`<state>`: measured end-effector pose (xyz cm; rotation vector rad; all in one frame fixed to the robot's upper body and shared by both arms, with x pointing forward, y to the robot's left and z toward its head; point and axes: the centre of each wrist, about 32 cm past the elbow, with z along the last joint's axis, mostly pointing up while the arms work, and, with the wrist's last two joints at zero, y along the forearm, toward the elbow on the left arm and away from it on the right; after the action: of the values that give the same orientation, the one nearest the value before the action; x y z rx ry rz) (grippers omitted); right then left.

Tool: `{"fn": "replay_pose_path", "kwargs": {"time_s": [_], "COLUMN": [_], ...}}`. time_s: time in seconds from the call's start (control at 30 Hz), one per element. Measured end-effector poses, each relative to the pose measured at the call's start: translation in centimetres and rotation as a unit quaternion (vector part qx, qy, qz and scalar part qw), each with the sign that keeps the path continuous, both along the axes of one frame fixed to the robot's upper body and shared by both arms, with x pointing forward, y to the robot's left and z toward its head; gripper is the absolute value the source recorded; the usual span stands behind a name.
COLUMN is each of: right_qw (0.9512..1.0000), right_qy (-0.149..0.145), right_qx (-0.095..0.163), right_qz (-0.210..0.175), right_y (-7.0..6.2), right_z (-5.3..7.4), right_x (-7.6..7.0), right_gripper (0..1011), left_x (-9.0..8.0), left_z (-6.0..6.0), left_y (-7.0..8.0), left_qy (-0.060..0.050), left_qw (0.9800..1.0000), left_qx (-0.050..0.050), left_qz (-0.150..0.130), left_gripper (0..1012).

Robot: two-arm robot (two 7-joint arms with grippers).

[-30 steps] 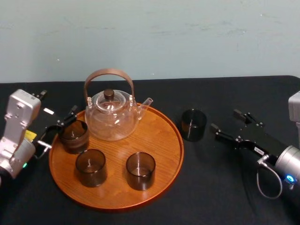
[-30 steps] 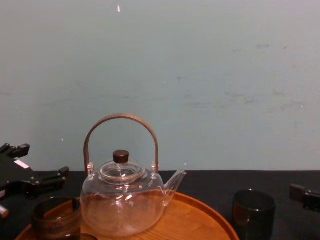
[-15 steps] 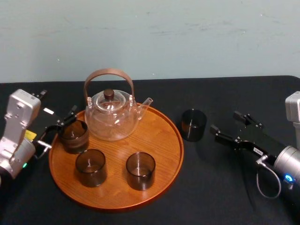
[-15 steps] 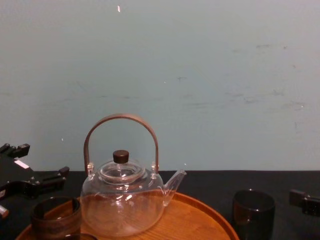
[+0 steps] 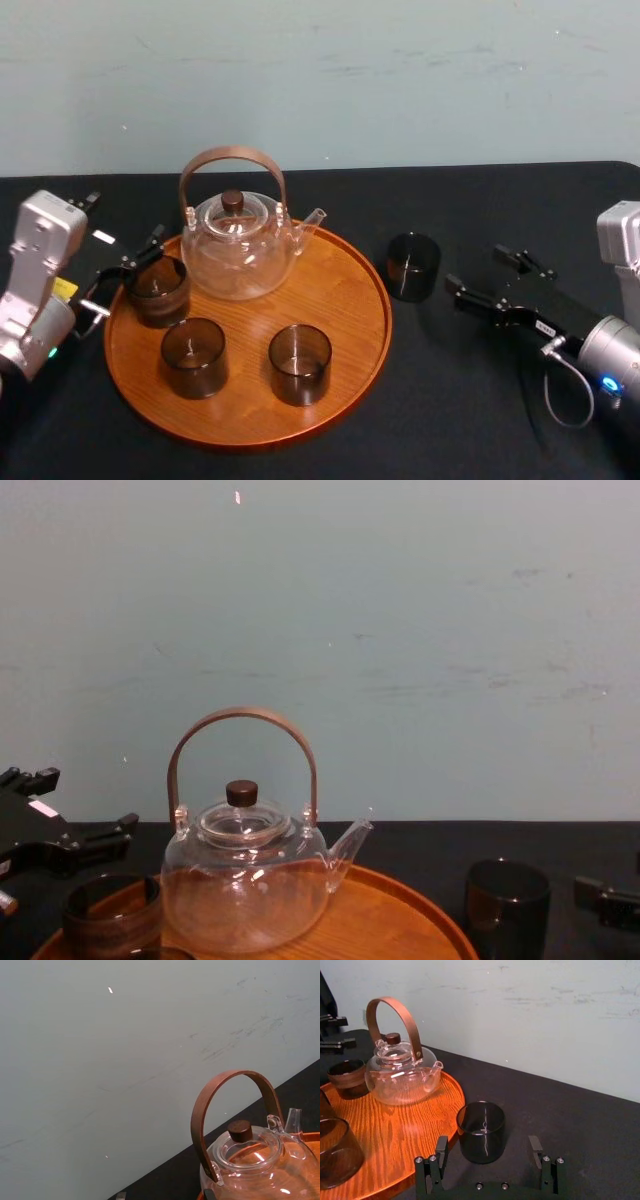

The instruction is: Pick up the glass from the table and place it on the tray.

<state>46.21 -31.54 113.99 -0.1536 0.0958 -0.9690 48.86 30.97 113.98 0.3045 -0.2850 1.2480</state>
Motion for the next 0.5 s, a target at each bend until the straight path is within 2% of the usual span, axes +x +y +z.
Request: {"fn": "replay_pose_path", "kwargs": {"time_s": [0.5], "right_qw": [0.9998], "right_qy": [0.012], "right_qx": [-0.014], "right_qz": [-0.003], "right_y": [0.2], "right_z": [-0.7], "right_x": [1.6], "right_gripper": [1002], "left_x": [0.0], "left_z": [0.0], "left_y": [0.0], "left_qy": [0.000], "left_qw": [1.0000], "left_qx": [0.000], "left_qz": [0.000], "left_gripper": [1001]}}
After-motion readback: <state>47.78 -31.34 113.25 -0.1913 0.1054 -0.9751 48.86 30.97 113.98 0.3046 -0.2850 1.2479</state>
